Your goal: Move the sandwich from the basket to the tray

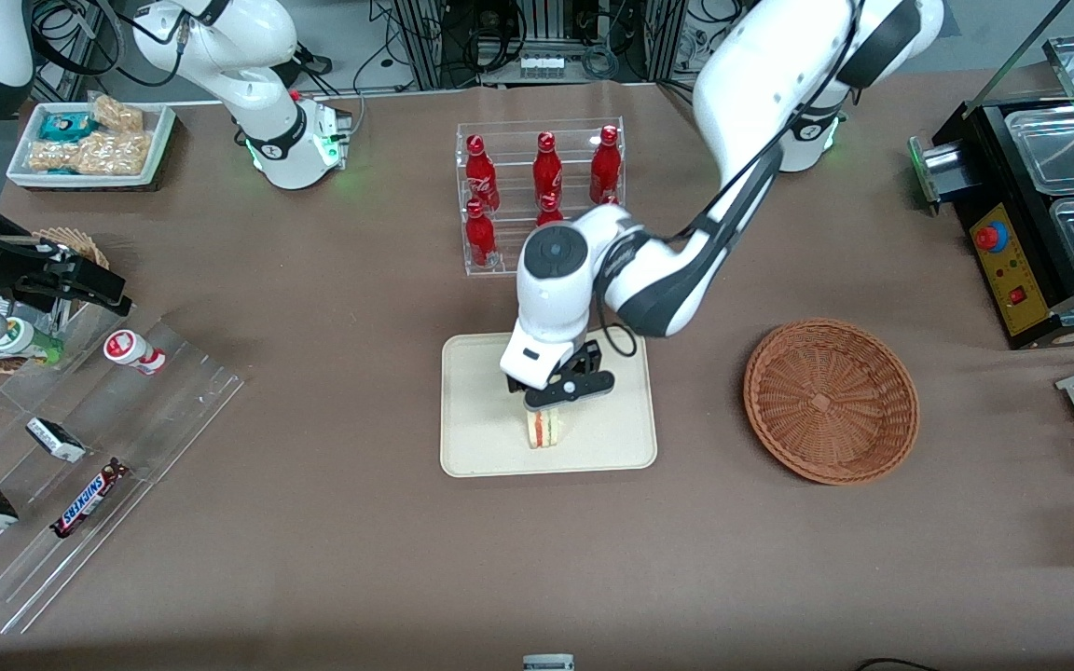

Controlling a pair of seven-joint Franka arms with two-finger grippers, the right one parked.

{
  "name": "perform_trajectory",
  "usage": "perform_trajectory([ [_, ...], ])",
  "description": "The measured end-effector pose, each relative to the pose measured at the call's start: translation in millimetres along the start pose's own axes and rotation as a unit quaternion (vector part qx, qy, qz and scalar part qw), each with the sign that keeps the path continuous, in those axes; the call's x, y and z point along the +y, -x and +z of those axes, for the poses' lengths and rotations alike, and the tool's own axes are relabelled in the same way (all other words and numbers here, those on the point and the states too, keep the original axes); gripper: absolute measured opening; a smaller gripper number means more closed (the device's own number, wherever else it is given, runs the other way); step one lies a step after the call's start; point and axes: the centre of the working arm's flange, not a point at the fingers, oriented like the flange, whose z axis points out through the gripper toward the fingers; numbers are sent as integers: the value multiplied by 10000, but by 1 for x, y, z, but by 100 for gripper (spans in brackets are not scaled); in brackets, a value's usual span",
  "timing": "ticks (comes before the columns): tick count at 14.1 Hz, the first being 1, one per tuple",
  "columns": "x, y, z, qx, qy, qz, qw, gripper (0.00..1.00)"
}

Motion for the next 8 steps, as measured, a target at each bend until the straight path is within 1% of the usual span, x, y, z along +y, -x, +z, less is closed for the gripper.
perform_trajectory([
  [1,-20,-24,-25,58,-108,-50,9999,100],
  [2,-48,-52,-45,-20,-211,-13,9998,100],
  [4,-119,-107,-76,-520,-329,154,9980,100],
  [5,-162,-135,-87,-720,-388,315,9962,100],
  [6,-205,-158,-96,-856,-438,501,9941,100],
  [8,-282,-189,-112,-1026,-490,819,9901,100],
])
